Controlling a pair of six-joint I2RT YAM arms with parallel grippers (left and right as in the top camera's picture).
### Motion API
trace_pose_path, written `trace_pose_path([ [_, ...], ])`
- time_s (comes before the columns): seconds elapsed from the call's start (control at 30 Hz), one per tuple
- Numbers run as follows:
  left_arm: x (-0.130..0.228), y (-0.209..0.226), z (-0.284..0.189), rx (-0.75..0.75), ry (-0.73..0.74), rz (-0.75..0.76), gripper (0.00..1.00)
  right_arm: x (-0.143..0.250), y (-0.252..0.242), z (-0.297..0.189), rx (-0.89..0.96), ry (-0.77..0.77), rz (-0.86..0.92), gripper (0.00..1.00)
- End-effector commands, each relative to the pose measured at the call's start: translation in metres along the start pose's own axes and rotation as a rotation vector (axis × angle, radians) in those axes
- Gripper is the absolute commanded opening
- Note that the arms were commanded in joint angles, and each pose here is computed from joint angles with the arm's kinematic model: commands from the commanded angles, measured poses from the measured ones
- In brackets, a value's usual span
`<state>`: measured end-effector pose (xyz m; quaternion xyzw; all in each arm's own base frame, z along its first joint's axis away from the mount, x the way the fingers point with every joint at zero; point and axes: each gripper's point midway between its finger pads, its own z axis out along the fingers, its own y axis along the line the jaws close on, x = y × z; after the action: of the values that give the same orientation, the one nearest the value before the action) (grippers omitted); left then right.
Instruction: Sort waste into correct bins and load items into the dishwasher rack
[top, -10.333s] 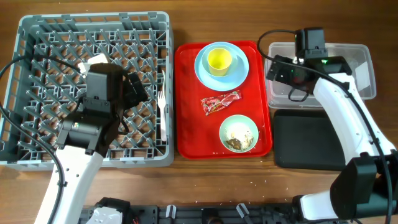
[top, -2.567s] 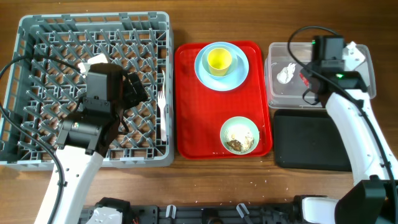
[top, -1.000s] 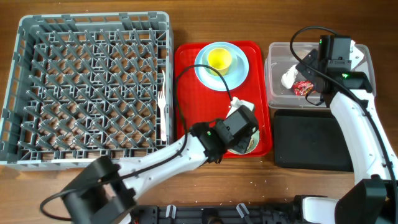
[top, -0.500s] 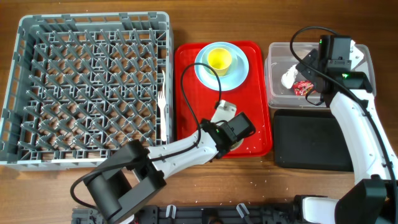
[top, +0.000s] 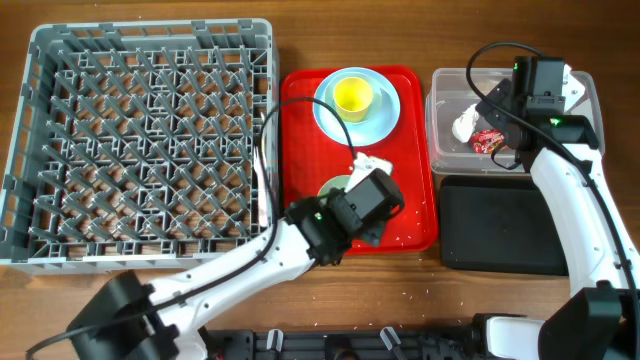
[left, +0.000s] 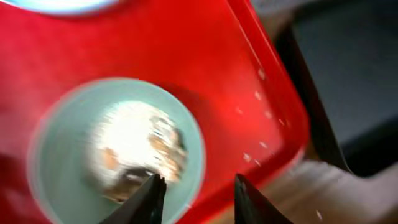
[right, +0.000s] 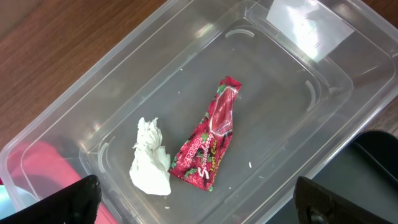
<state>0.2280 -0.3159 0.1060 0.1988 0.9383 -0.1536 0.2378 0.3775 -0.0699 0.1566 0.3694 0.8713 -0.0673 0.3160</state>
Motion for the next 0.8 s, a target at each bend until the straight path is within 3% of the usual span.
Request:
trace_pose_path([
  [0.0,0.02,-0.016,0.02,0.047,0.082,0.022,0.41,0.002,0.001,0.004,0.004,0.008,-0.016,1.0],
  [0.1,0.026,-0.008,0.035,0.003,0.102,0.026,0.31,0.002,0.001,0.004,0.004,0.008,-0.016,1.0],
  [0.43,0.034,0.002,0.071,-0.064,0.108,0.037,0.25,0.002,0.001,0.004,0.004,0.008,-0.016,1.0],
  [0.47,0.035,0.005,0.075,-0.079,0.109,0.038,0.18,0.002,0.001,0.004,0.004,0.008,-0.015,1.0],
  [0.57,0.035,0.005,0.075,-0.081,0.108,0.038,0.18,0.002,0.001,0.004,0.004,0.008,-0.016,1.0],
  [0.67,0.033,0.006,0.075,-0.083,0.103,0.038,0.04,0.002,0.001,0.004,0.004,0.008,-0.016,0.99],
  [0.77,0.016,0.011,0.062,-0.125,0.028,0.036,0.04,0.002,0.001,0.004,0.004,0.008,-0.015,1.0],
])
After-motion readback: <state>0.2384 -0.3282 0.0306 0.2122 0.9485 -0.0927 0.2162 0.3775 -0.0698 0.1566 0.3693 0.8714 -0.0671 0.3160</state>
